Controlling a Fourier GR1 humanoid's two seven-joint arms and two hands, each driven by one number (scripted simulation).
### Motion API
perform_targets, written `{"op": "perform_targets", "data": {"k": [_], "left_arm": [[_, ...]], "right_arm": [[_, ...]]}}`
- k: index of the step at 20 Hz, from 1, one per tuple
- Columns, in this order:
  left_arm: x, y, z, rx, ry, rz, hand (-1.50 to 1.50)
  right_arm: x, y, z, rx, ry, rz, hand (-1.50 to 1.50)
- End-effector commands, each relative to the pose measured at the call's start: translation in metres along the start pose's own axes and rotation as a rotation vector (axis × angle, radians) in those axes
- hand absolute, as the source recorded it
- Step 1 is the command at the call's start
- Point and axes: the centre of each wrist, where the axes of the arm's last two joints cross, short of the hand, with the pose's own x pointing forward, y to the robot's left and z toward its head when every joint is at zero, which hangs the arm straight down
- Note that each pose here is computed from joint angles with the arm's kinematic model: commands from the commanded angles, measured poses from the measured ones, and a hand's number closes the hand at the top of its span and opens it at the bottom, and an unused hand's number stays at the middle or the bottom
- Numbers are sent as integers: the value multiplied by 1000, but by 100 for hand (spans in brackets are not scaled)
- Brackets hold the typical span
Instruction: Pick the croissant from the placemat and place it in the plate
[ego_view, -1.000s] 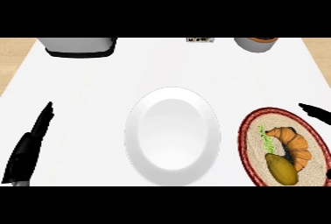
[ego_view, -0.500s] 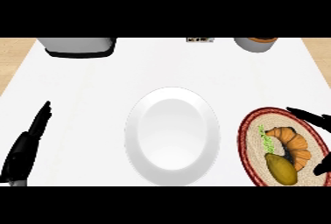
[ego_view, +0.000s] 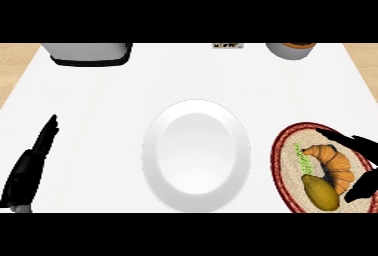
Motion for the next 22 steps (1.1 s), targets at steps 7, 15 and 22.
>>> {"op": "perform_targets", "data": {"k": [7, 15, 22], "left_arm": [[2, 11, 3, 1, 8, 1, 0], [6, -15, -7, -17, -8, 3, 0], [5, -12, -13, -32, -36, 4, 0]], "right_arm": [[-9, 21, -7, -9, -133, -52, 150], [19, -24, -29, -145, -109, 178, 150], [90, -73, -56, -406, -98, 585, 150]]}}
